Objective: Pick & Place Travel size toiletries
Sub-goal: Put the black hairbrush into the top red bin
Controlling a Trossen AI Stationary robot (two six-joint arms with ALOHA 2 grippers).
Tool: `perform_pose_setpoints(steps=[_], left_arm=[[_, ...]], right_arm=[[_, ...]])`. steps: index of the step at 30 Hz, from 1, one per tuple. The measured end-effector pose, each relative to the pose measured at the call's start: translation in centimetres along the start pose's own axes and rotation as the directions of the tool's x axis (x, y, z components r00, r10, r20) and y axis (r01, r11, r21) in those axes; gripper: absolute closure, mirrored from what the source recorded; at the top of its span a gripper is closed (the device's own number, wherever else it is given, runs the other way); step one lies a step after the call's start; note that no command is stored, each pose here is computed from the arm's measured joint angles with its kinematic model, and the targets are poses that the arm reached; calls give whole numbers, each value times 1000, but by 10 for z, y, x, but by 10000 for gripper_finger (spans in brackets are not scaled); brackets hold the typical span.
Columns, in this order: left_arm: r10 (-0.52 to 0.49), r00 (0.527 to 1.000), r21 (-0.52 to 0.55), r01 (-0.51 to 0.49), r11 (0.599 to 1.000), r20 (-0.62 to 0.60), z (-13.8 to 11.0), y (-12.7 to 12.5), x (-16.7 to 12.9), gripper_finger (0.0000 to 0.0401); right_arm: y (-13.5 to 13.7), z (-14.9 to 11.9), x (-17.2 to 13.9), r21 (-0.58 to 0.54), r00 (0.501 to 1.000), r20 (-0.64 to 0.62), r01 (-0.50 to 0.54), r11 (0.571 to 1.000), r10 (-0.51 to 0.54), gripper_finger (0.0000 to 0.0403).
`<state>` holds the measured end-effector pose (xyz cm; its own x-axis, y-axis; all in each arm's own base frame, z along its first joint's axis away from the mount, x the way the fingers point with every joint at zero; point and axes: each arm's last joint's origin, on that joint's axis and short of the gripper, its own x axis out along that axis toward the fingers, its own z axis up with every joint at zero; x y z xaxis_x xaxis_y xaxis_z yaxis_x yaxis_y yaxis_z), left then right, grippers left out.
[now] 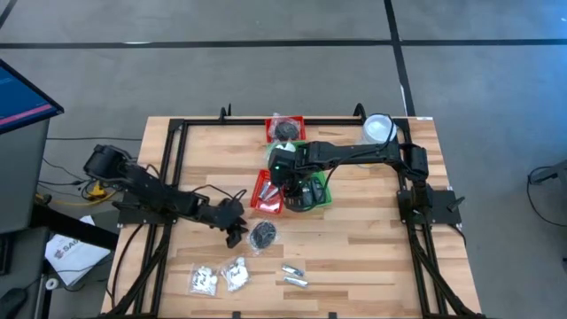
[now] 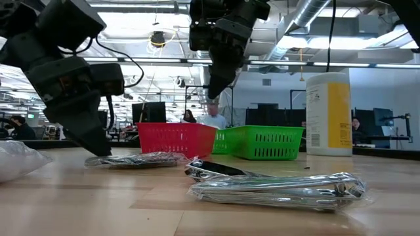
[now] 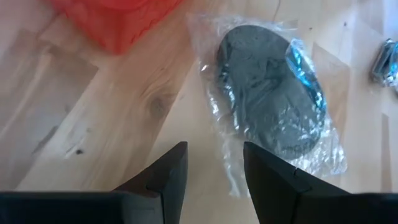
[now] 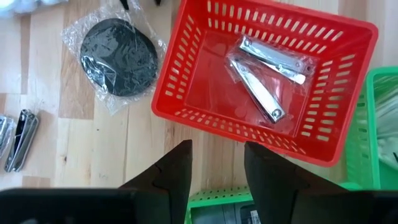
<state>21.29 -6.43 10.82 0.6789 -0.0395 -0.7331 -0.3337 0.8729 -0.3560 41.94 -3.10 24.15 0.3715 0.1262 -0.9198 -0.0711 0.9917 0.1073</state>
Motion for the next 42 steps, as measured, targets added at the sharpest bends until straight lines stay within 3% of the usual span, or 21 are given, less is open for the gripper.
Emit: perform_pose_setpoints(steps=[17,42], left_arm=[[-20,1000,46,19,999,15,-12,-11,8,252],[62,996,156,-72,985,70,-38,-21,18,266]], right_arm=[[0,2,0,-13,1000,23,3,1000,-2,268],[0,3,0,-14,1000,29,3,1000,-3,266]])
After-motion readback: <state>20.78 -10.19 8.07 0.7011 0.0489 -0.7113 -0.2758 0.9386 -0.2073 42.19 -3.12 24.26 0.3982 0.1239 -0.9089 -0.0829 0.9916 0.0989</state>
